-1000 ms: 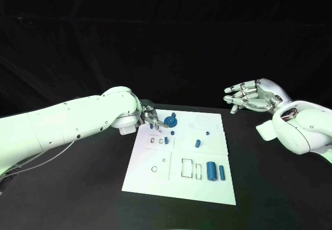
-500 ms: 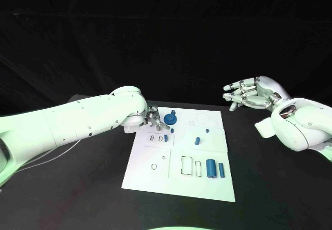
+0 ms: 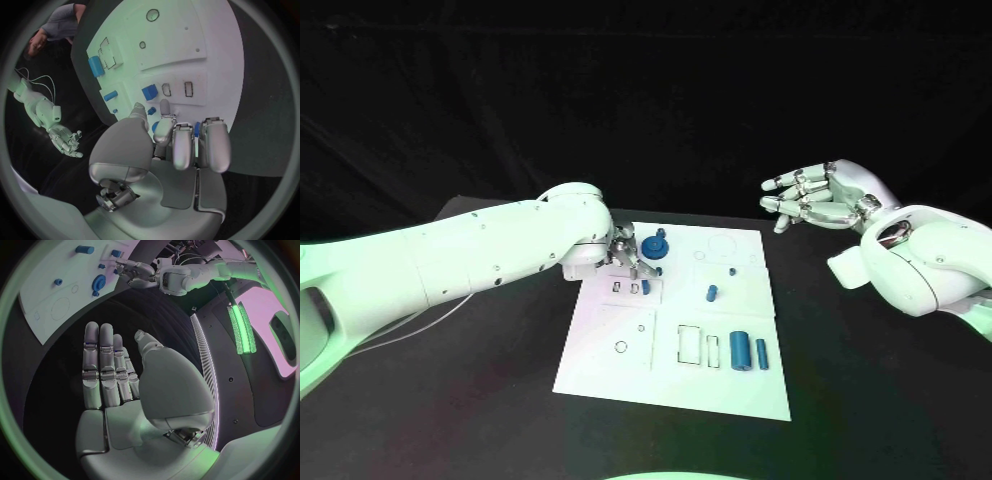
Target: Assemble the parts on the task board
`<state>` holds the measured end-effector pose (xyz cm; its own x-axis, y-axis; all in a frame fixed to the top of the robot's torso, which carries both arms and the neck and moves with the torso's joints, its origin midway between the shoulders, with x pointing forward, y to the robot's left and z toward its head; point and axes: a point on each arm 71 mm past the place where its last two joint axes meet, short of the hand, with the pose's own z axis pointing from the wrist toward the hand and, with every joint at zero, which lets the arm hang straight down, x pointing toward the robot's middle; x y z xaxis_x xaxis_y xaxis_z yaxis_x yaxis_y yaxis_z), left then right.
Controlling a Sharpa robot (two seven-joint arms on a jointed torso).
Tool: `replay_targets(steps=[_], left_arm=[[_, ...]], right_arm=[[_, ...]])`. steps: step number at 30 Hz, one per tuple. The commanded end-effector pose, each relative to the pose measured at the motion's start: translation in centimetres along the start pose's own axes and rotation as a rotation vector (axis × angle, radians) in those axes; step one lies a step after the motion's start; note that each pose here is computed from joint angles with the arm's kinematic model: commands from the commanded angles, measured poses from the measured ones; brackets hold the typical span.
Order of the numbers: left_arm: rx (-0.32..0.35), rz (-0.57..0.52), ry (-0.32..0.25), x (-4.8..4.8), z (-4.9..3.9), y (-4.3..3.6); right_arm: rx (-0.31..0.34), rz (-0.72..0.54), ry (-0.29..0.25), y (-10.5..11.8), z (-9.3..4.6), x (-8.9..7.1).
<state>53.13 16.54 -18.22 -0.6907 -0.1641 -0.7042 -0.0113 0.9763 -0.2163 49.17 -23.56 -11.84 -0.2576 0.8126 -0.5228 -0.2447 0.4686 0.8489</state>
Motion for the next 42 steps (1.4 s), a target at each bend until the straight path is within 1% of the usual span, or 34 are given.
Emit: replay_targets(steps=[1,11,33,42], left_arm=[[-0.006,0.026,0.040,0.31,0.10,-0.05],[-0.001,0.031,0.062,0.60,0.21,-0.35],[0.009,0.012,0.093,0.91,0.45,-0.69],[0.015,0.017,0.105,1.06,0.44,-0.86]], right_arm=[[-0.023,-0.015,0.016,0.16,0.02,0.16],[-0.030,-0.016,0.020,0.27,0.16,0.38],[-0.030,-0.014,0.030,0.31,0.35,0.79],[-0.030,-0.011,0.043,0.30,0.47,0.96]])
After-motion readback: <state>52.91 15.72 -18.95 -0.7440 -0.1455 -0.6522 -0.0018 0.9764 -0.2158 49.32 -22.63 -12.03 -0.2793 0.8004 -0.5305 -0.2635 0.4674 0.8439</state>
